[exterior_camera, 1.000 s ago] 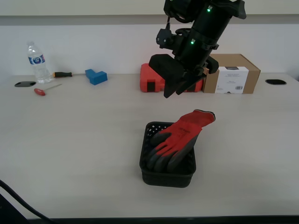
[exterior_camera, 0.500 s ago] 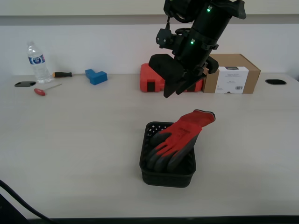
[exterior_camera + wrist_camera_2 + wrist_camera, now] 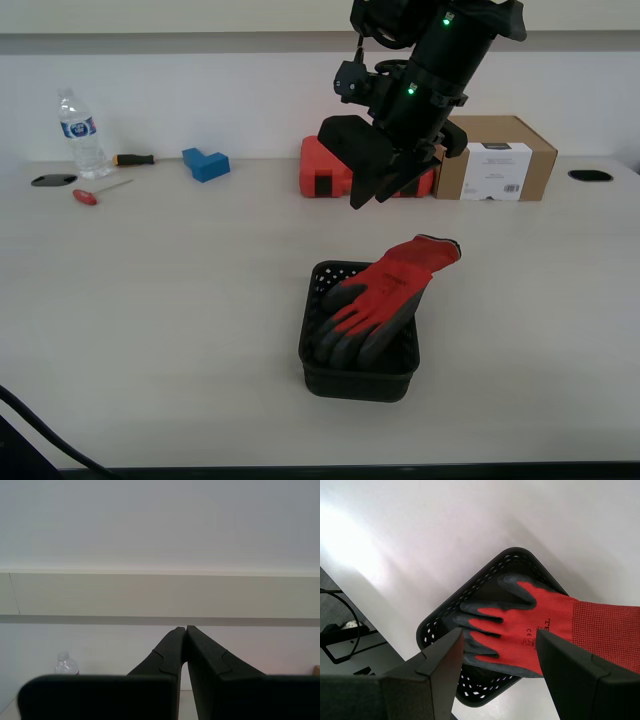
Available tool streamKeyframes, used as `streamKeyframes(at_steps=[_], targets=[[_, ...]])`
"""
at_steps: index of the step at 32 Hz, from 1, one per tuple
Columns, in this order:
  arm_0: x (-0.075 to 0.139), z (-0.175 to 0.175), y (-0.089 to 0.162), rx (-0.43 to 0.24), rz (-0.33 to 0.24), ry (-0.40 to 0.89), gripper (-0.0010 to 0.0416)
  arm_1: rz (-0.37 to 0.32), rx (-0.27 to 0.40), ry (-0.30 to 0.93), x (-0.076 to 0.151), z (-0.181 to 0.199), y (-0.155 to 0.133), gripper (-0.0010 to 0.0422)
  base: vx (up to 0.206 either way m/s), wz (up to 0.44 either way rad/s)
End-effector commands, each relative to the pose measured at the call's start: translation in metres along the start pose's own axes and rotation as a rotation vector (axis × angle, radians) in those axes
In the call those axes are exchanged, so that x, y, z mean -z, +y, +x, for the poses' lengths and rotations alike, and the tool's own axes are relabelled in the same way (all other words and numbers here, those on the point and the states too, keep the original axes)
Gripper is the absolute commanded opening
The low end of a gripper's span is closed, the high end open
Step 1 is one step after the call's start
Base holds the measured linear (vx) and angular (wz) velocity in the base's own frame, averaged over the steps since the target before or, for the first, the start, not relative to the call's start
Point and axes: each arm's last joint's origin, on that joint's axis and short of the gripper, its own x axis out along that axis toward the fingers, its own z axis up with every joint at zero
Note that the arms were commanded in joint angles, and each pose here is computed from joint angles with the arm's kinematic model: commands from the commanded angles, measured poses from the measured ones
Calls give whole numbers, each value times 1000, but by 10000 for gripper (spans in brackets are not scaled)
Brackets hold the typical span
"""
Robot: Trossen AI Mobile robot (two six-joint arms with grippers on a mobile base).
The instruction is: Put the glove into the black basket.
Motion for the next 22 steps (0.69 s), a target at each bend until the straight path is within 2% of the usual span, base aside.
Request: streamKeyframes(at_steps=[1,22], targets=[[0,0,0,0,-3,-1,199,1,0,-7,-1,0,0,0,0,0],[0,0,0,0,-3,-1,199,1,0,-7,-1,0,0,0,0,0]])
